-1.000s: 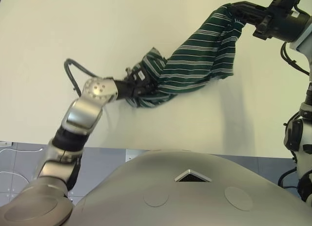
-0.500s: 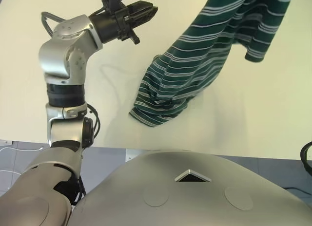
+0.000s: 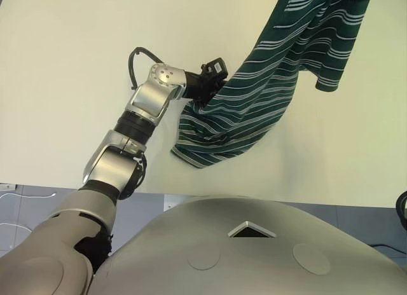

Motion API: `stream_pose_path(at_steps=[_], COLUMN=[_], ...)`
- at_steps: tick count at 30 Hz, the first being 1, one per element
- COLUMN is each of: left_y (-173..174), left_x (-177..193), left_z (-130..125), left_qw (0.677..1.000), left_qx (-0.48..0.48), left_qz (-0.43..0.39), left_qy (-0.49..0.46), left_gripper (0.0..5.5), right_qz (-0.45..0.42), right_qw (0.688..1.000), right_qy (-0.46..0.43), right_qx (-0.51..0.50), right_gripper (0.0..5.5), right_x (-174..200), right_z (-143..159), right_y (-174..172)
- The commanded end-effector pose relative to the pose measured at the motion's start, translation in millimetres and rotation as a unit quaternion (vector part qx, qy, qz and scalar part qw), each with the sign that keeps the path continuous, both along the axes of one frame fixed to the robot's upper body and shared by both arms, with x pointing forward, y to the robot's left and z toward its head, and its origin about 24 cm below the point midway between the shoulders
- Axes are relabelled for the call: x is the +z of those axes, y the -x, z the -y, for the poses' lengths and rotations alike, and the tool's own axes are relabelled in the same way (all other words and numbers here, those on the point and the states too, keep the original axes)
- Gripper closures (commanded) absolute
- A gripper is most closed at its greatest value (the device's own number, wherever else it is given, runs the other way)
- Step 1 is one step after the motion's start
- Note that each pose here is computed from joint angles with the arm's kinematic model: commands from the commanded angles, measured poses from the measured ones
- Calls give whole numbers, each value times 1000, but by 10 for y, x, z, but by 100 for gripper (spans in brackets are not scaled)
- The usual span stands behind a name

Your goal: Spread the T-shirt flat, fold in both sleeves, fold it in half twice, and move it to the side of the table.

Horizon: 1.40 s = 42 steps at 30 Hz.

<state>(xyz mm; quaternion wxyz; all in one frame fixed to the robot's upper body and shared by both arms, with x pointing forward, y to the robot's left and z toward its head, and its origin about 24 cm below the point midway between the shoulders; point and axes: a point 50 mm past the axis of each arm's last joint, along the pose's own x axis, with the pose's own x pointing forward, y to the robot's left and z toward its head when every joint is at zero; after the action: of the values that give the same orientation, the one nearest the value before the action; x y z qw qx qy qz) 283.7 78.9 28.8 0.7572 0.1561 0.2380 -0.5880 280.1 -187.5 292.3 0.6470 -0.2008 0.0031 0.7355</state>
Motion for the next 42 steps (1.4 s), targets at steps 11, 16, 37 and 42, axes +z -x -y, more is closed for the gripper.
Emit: stream_pose_path(at_steps=[11, 16, 37, 42], left_y=[667, 243, -11, 20], left_x=[381, 688, -90, -135], left_z=[-1194, -1070, -641, -637], left_qw=[972, 969, 977, 981], left_qx=[231, 239, 142, 131], left_qz=[-9, -5, -155, -146], left_qy=[-41, 63, 25, 11], left_gripper=[417, 417, 381, 479], right_qz=[5, 12, 11, 12], right_qw=[996, 994, 990, 989], right_qy=[68, 88, 119, 122], right_qx=[-61, -58, -76, -84], right_gripper=[550, 550, 550, 550], right_x=[-428, -553, -839, -861], right_z=[24, -5, 17, 45], right_y=[-54, -83, -180, -201])
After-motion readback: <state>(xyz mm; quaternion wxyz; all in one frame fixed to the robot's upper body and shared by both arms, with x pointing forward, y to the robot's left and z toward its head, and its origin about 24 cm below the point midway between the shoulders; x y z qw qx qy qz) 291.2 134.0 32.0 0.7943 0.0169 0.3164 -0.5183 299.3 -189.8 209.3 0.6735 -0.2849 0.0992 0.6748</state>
